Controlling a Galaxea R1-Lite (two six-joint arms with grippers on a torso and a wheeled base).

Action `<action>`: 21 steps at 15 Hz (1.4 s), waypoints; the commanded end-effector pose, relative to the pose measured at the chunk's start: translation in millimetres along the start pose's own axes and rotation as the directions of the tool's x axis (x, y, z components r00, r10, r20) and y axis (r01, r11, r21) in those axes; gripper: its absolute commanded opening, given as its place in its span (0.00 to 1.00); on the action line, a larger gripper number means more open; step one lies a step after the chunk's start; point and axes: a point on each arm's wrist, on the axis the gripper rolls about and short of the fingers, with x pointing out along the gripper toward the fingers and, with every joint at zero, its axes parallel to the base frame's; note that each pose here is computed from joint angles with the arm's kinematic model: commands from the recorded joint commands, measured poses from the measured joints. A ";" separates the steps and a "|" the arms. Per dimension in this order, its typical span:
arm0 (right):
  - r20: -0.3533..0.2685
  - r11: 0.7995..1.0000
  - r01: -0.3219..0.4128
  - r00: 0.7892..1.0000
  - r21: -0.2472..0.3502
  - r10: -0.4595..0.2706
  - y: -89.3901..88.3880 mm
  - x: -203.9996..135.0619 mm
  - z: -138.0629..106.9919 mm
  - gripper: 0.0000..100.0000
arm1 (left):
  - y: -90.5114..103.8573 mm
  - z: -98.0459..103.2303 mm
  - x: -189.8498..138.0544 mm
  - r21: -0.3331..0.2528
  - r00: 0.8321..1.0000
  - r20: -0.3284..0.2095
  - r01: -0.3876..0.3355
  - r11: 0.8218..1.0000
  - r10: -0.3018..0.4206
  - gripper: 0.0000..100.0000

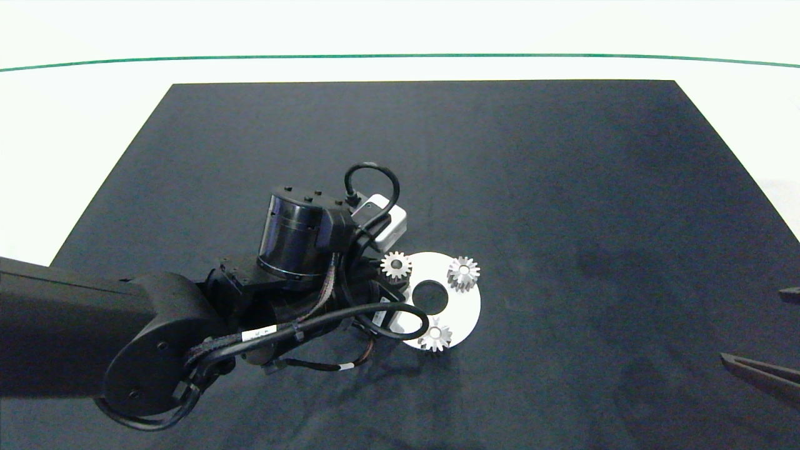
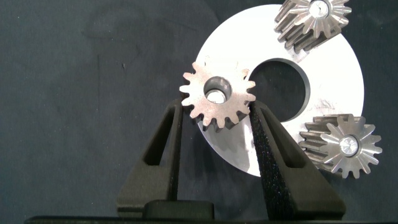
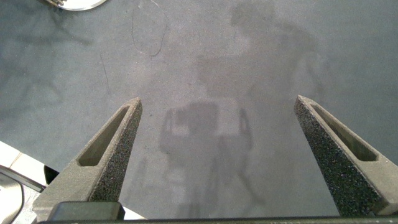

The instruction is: Install three planetary gears onto the carrier pins

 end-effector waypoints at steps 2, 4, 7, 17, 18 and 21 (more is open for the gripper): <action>-0.003 1.000 -0.001 1.000 -0.002 0.001 0.1 0.2 -0.2 1.00 | -0.5 -1.2 0.5 0.002 1.000 -0.002 0.001 1.000 -0.001 0.01; -0.003 1.000 -0.003 1.000 -0.002 0.002 0.1 0.2 -0.2 1.00 | -0.6 -1.6 0.5 0.004 1.000 -0.003 0.001 1.000 -0.001 1.00; -0.003 1.000 -0.003 1.000 -0.002 0.002 0.1 0.2 -0.2 1.00 | -0.6 -1.4 0.5 0.003 1.000 -0.001 0.005 1.000 -0.005 1.00; -0.003 1.000 -0.001 1.000 -0.002 0.001 -0.2 0.8 0.3 1.00 | 4.7 -0.5 -9.6 -0.002 1.000 0.016 -0.001 1.000 0.001 1.00; -0.003 1.000 -0.001 1.000 -0.002 0.001 -0.3 1.2 0.5 1.00 | 8.5 -1.1 -12.2 -0.003 1.000 0.016 -0.011 1.000 0.011 1.00; 0.007 1.000 0.002 1.000 -0.002 -0.002 -0.6 -0.8 1.8 1.00 | 37.9 -5.8 -28.3 0.016 0.999 0.032 -0.044 0.999 0.044 1.00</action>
